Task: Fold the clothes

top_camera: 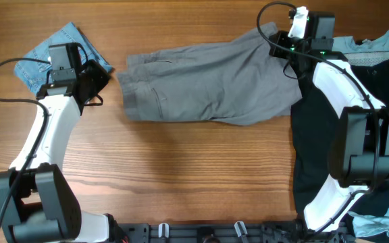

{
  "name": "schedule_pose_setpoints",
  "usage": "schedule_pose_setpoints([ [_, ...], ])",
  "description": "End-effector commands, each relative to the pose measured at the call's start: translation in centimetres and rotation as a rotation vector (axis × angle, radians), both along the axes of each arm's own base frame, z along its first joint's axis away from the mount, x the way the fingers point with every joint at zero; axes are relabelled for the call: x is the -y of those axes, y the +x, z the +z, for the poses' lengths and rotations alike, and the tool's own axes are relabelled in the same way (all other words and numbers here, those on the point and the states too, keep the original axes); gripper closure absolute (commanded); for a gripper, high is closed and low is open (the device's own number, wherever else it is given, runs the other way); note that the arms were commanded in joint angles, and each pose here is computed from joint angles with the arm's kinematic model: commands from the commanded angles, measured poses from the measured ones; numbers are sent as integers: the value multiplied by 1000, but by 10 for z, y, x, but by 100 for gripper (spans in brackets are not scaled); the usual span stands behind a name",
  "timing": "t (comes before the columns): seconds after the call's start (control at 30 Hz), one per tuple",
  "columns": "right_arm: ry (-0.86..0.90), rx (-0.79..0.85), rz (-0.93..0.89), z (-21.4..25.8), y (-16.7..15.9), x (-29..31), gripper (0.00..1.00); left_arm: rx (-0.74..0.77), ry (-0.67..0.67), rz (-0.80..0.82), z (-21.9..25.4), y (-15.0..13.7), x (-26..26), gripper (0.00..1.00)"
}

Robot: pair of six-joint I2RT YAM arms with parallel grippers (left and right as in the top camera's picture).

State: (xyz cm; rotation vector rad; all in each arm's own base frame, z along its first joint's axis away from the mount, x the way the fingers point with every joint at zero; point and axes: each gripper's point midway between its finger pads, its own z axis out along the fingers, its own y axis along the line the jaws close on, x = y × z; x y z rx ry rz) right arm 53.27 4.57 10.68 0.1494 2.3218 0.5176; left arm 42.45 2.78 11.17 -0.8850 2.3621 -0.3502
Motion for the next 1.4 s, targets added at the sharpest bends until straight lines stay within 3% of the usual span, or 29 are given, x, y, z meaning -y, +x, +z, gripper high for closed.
schedule_pose_setpoints([
  [0.0, 4, 56, 49, 20, 2, -3, 96, -42, 12, -57, -10, -3, 10, 52],
  [0.07, 51, 210, 325, 56, -7, -40, 96, -97, 11, -65, -24, -10, 11, 52],
  [0.17, 60, 310, 361, 107, -18, -46, 93, -159, 4, -67, -41, -17, 12, 54],
  [0.27, 5, 239, 154, 118, -22, -17, 96, -162, 0, -68, -42, -17, 12, 54],
  [0.37, -72, 33, -33, 75, -35, 15, 96, -161, 2, -72, -42, -17, 12, 50],
  [0.43, -94, -25, -66, 56, -37, 21, 95, -162, 2, -71, -42, -17, 12, 46],
  [0.47, -97, -58, -111, 47, -38, 27, 87, -163, 2, -71, -43, -17, 12, 43],
  [0.5, -99, -99, -177, 35, -38, 35, 68, -168, 1, -71, -43, -18, 12, 41],
  [0.53, -95, -132, -220, 26, -40, 40, 60, -171, 0, -71, -43, -19, 13, 39],
  [0.57, -72, -195, -291, 12, -45, 45, 39, -176, -16, -85, -44, -20, 16, 35],
  [0.6, -40, -245, -335, 4, -51, 47, 27, -172, -28, -125, -43, -21, 22, 34],
  [0.73, 29, -307, -329, 0, -62, 42, 26, -137, -35, -311, -40, -21, 42, 21],
  [0.87, -13, -246, -48, 14, -69, 18, 41, -131, -11, -349, -41, -20, 42, 18],
  [0.93, -53, -247, -15, 11, -72, 20, 47, -127, -6, -354, -44, -18, 41, 18],
  [0.97, -91, -236, 11, 9, -71, 22, 47, -117, -5, -350, -47, -13, 40, 17],
  [1.0, -149, -234, -25, 5, -68, 33, 38, -108, -10, -340, -49, -9, 40, 14],
  [1.13, -269, -206, -130, 1, -55, 62, 33, -69, -144, -287, -51, 5, 53, 19],
  [1.23, -259, -169, -136, 4, -47, 64, 27, -33, -231, -286, -56, 18, 64, 20],
  [1.37, -238, -177, -116, 3, -49, 59, 26, 0, -224, -282, -70, 32, 59, 20],
])
